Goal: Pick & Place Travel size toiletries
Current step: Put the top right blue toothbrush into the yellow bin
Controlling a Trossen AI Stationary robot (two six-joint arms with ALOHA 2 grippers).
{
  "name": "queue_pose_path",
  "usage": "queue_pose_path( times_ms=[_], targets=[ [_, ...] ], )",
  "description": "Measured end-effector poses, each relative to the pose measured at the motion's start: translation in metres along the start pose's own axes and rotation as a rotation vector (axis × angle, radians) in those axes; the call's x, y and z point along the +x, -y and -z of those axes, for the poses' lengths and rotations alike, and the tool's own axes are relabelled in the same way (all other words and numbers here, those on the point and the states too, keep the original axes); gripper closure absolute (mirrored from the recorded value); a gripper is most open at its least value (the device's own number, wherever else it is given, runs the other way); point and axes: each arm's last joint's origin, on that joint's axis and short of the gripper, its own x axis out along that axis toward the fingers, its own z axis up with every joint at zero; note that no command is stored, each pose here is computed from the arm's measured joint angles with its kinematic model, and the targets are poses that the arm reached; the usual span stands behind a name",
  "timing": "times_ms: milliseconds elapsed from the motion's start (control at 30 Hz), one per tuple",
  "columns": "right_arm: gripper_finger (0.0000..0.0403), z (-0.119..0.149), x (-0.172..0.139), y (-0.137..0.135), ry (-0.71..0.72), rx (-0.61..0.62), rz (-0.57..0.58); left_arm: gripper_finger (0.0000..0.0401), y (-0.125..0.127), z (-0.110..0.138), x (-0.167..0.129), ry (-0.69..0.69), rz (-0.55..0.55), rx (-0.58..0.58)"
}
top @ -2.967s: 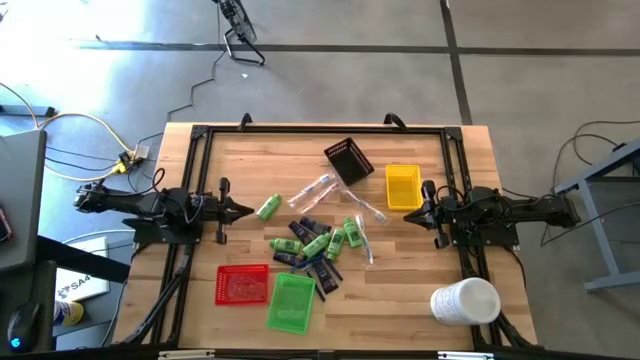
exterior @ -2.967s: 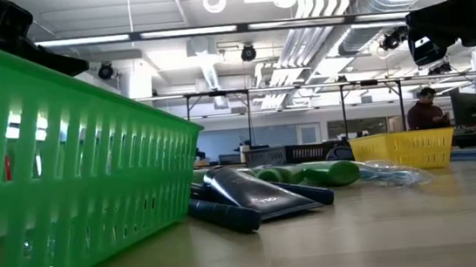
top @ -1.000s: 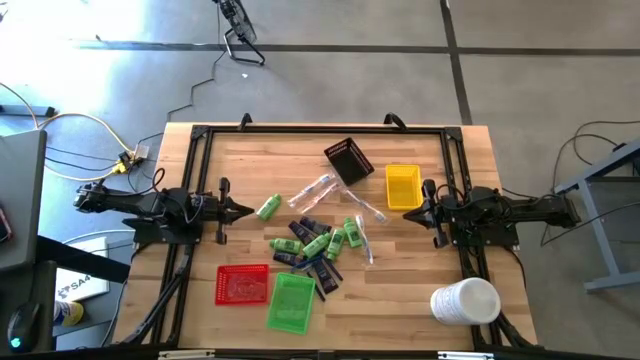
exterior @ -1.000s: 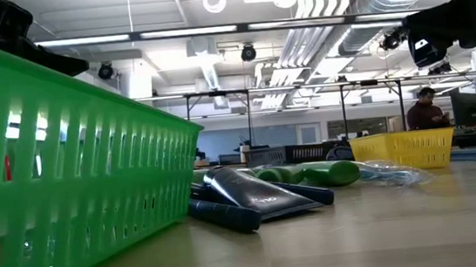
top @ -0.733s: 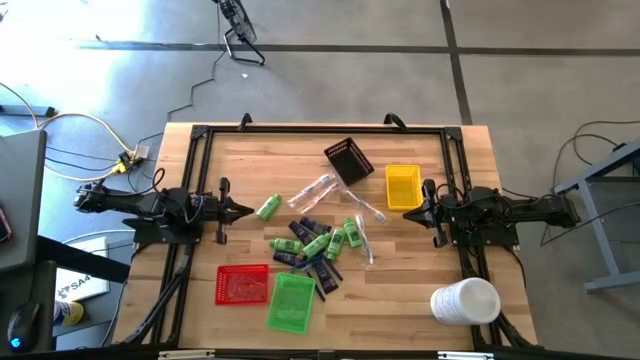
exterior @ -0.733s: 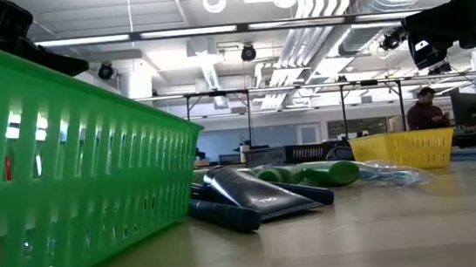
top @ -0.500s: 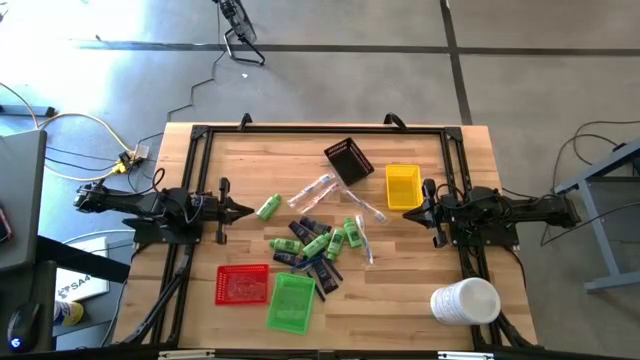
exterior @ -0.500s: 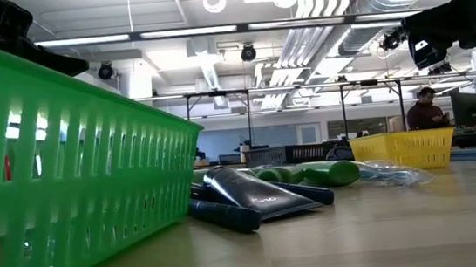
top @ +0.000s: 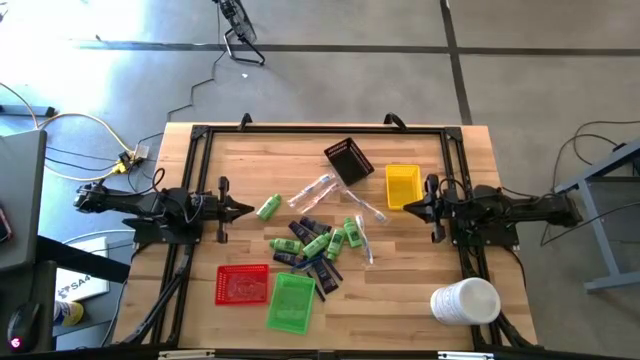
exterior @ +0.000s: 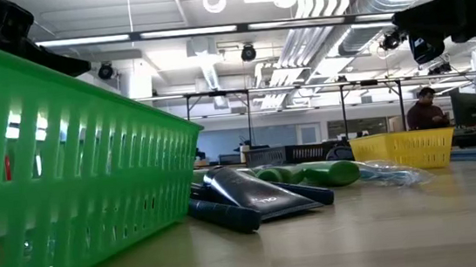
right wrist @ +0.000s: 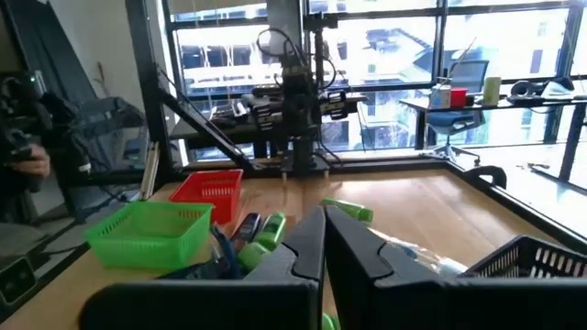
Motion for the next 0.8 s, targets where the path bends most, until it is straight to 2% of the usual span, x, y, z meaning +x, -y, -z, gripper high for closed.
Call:
queue_pose_path(
  times_ms=[133, 433, 800],
  targets=[
    [0.04, -0.006, 0.004, 0.002, -0.025, -0.003, 0.072, 0.0398, 0.0, 0.0, 0.0, 0.0, -0.001, 0.0],
    [0.04, -0.026, 0.024, 0.001, -0.139, -0.017, 0.144, 0.0398, 0.0, 0.0, 0.0, 0.0, -0.002, 0.0],
    [0.04, -0.046, 0.063, 0.001, -0.389, 0.016, 0.259, 0.0398, 0.0, 0.0, 0.0, -0.001, -0.002, -0.001]
  ],
)
